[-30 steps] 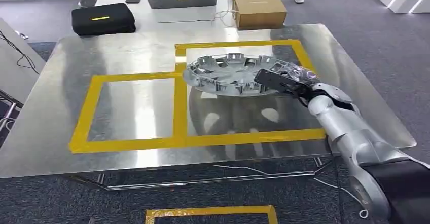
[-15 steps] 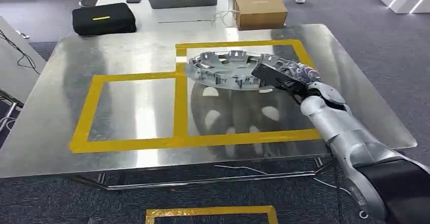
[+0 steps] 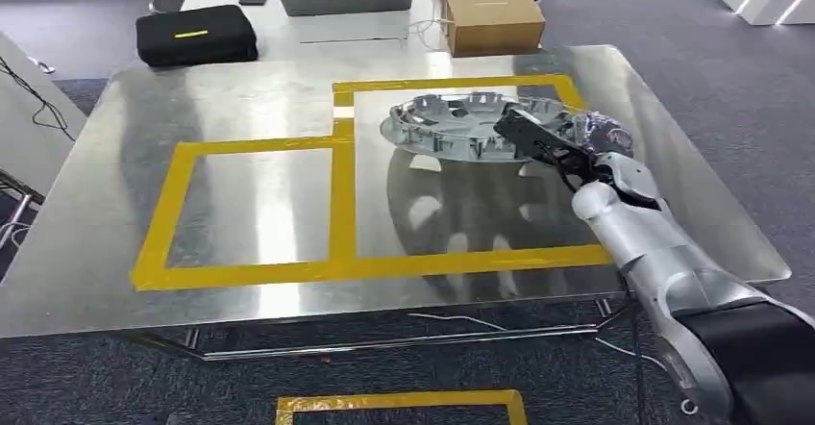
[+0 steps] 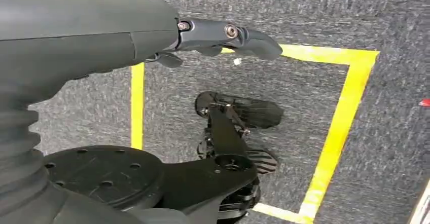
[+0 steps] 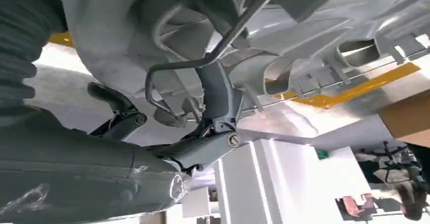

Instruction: Take the parts from the cabinet and place them on the table.

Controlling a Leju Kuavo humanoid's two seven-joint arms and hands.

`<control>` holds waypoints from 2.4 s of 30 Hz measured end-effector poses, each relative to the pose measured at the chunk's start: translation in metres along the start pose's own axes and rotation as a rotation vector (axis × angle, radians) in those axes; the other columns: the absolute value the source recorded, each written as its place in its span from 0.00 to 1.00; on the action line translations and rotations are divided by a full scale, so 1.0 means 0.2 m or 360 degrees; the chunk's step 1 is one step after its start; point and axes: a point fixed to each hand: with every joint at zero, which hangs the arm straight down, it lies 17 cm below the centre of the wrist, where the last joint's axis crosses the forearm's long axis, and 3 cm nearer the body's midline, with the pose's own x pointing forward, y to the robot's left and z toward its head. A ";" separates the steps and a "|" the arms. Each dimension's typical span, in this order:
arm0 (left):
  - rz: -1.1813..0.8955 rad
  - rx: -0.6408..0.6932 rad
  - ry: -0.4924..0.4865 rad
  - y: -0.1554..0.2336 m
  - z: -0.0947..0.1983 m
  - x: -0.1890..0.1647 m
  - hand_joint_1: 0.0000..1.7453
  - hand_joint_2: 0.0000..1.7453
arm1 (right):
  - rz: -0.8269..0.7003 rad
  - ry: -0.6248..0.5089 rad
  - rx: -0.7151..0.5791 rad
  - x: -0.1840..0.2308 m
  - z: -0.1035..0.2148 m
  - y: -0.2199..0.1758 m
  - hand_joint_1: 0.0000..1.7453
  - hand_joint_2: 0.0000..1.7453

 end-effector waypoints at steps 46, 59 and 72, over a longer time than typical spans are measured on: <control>-0.0097 -0.0055 0.0086 -0.03 0.01 -0.06 0.00 0.00 | 0.0005 -0.0021 0.0012 -0.02 0.00 0.00 0.00 0.00; -0.0092 -0.0054 0.0095 -0.04 0.01 -0.07 0.00 0.00 | 0.0004 -0.0027 0.0015 -0.01 0.00 0.00 0.00 0.00; -0.0094 -0.0052 0.0096 -0.04 0.01 -0.07 0.00 0.00 | 0.0008 -0.0029 -0.0006 0.00 -0.01 -0.03 0.00 0.00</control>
